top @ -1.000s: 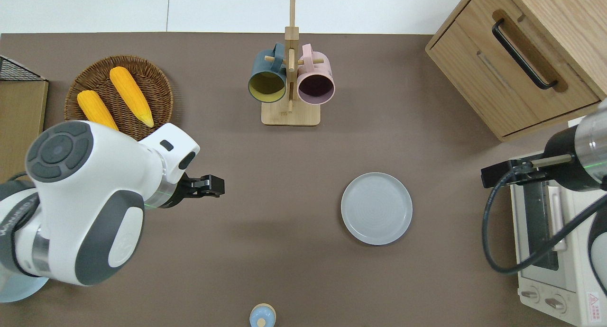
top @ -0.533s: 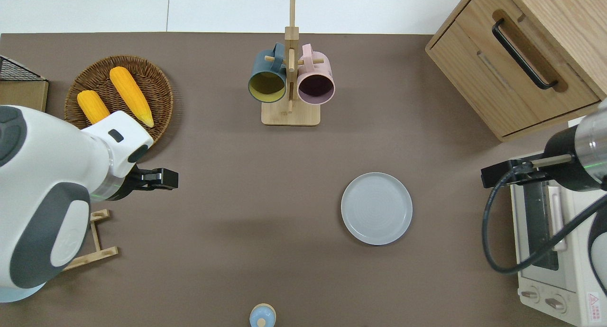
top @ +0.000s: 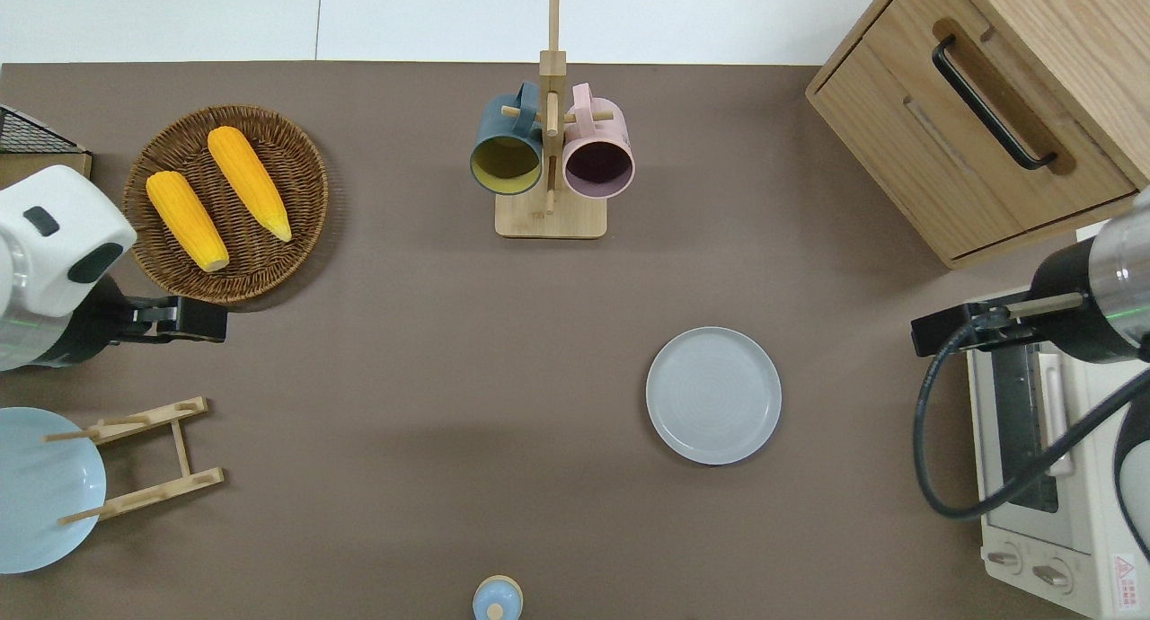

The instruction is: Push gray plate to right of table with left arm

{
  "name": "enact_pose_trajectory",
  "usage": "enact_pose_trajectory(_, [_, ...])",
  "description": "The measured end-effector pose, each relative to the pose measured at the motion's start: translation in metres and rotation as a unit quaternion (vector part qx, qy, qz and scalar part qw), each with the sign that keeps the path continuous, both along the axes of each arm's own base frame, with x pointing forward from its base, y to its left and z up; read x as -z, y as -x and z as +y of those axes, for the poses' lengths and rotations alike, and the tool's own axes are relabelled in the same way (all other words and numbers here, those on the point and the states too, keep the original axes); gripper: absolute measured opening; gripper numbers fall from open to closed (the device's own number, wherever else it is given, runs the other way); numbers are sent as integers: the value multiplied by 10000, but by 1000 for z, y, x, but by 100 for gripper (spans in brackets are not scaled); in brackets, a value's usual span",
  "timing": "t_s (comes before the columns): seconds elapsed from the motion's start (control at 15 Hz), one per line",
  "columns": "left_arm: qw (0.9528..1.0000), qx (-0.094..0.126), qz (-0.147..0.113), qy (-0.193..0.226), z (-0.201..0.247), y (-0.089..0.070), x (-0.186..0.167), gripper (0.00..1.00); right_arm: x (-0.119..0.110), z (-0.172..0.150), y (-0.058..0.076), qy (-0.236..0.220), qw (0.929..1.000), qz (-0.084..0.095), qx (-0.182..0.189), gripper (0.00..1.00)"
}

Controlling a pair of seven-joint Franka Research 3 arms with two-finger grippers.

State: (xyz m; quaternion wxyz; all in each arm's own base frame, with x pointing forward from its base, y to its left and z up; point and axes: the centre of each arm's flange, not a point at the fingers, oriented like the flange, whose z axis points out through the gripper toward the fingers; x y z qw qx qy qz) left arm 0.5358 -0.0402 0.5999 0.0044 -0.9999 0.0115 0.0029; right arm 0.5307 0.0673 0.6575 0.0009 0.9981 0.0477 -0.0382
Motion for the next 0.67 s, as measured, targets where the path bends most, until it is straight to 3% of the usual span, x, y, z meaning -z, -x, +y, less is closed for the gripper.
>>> enact_pose_trajectory(0.4, [9990,440,11,77,38,0,-13,100,0,0,0,0,10000,0,0,99])
enact_pose_trajectory(0.67, [9985,533,-11,84,43,1,-21,100,0,0,0,0,10000,0,0,99])
